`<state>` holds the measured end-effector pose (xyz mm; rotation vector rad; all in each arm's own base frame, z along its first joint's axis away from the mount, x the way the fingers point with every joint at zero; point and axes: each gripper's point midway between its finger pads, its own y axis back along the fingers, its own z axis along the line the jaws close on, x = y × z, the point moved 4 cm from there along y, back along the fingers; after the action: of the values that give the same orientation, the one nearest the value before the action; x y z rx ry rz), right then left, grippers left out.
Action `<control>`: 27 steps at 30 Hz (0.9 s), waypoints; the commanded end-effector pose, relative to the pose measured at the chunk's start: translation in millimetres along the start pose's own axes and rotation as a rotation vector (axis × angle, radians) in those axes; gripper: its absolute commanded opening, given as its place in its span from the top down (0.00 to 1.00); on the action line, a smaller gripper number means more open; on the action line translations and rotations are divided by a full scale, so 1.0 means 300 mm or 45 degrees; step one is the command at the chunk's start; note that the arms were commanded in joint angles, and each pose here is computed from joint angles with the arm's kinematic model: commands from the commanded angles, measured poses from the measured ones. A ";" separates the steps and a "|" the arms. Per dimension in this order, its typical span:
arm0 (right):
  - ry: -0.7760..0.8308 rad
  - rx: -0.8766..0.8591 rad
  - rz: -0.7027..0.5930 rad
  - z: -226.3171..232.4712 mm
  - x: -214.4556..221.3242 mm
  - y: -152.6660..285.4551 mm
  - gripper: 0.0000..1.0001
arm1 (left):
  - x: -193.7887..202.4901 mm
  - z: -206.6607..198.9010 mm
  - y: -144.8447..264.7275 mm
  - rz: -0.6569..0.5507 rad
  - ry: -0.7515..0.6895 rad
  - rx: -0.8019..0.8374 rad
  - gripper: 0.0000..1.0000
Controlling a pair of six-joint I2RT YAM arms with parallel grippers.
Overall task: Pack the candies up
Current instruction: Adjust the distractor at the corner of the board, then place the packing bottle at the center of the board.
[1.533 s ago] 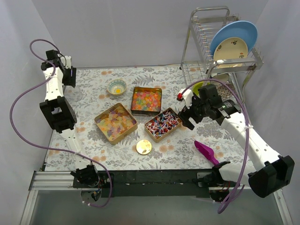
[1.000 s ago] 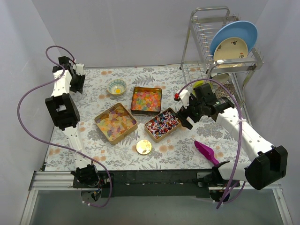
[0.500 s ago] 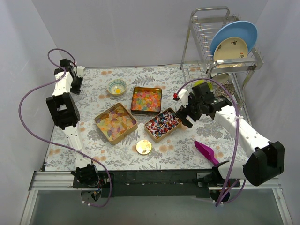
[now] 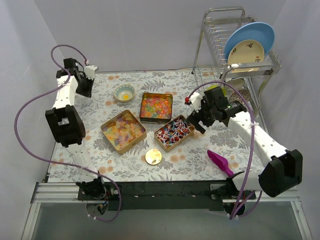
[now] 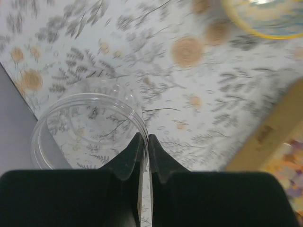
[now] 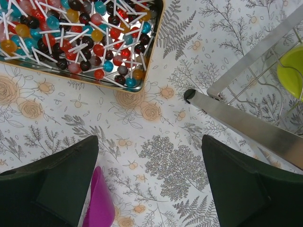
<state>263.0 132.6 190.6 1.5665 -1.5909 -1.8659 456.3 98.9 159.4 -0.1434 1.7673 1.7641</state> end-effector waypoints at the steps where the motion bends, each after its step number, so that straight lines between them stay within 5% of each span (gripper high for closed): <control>1: -0.078 0.128 -0.095 -0.065 -0.061 0.061 0.03 | -0.162 -0.424 0.412 -0.359 -0.451 0.375 1.00; 4: -0.238 0.168 -0.091 -0.114 -0.025 0.093 0.04 | -0.090 -0.709 0.542 -0.401 -0.640 0.642 1.00; 10: -0.389 0.299 -0.054 -0.201 0.054 0.143 0.04 | 0.199 -1.036 0.658 -0.348 -0.978 0.889 1.00; 20: -0.372 0.316 -0.114 -0.177 0.061 0.184 0.04 | 0.550 -1.149 0.655 -0.234 -1.206 1.102 1.00; 27: -0.358 0.253 -0.134 -0.123 0.088 0.186 0.06 | 0.646 -1.199 0.545 -0.166 -1.230 1.129 1.00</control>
<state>266.2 67.5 227.0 1.5139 -1.9485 -2.0833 95.1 -144.4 186.2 0.8104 1.5456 0.6127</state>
